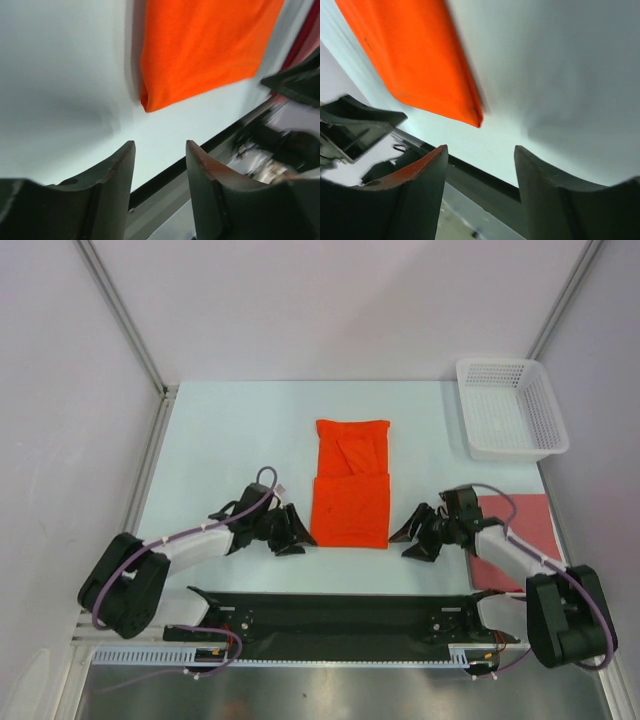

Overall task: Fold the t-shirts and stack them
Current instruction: Fold the tshirt

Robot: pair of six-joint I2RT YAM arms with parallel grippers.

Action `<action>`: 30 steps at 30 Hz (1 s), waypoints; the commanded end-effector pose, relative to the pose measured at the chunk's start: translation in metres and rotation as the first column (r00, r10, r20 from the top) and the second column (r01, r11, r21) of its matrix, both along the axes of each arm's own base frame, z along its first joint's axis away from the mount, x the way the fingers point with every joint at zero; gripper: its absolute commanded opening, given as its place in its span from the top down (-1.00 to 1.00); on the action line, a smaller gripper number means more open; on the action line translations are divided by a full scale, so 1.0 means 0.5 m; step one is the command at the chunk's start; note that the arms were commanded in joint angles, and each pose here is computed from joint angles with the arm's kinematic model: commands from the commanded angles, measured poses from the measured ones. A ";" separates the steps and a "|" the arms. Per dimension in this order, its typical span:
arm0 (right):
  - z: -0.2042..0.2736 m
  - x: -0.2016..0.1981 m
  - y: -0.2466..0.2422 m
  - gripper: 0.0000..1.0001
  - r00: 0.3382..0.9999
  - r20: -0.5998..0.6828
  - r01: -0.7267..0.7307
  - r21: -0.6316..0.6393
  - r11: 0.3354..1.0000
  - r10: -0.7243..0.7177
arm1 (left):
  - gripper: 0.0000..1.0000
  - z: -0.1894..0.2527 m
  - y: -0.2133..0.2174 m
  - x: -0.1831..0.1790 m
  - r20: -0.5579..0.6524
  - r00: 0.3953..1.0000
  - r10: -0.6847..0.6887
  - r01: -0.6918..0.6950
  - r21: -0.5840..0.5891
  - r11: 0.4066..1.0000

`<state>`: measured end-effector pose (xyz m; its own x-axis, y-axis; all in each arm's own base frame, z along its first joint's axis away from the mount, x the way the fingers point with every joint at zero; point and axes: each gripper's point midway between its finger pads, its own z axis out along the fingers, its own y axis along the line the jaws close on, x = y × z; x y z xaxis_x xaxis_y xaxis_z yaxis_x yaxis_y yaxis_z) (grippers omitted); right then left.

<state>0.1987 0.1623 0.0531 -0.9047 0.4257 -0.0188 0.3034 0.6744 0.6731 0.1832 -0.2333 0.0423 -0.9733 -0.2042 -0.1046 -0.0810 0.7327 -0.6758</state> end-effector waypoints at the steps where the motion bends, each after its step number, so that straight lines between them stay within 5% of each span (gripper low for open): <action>1: 0.040 0.049 0.024 -0.25 0.964 0.027 0.257 0.180 0.949 -0.266 | -0.05 0.040 -0.025 0.043 -0.040 0.961 0.275 -0.277 -0.160 0.947; 6: 0.006 0.029 0.024 -0.30 0.902 -0.005 0.419 0.247 0.874 -0.431 | -0.17 0.025 -0.010 0.050 -0.083 0.875 0.476 -0.484 -0.165 0.860; 10: -0.010 0.023 0.022 -0.28 0.834 -0.032 0.541 0.252 0.803 -0.551 | -0.18 -0.005 0.016 0.054 -0.181 0.732 0.657 -0.679 -0.127 0.723; 16: -0.050 -0.012 0.021 -0.27 0.750 0.030 0.649 0.162 0.744 -0.661 | -0.10 -0.043 0.027 0.045 -0.277 0.592 0.757 -0.798 -0.074 0.598; 18: -0.062 -0.014 0.011 -0.29 0.684 0.020 0.718 0.157 0.678 -0.729 | -0.07 -0.049 0.031 0.045 -0.286 0.552 0.783 -0.827 -0.069 0.558; 22: -0.106 -0.044 -0.004 -0.18 0.639 0.005 0.767 0.067 0.638 -0.769 | -0.04 -0.064 0.030 0.032 -0.311 0.511 0.801 -0.848 -0.032 0.529; 30: -0.122 -0.035 -0.020 -0.04 0.590 0.028 0.806 0.028 0.591 -0.807 | 0.03 -0.070 0.011 0.041 -0.281 0.525 0.803 -0.839 -0.018 0.543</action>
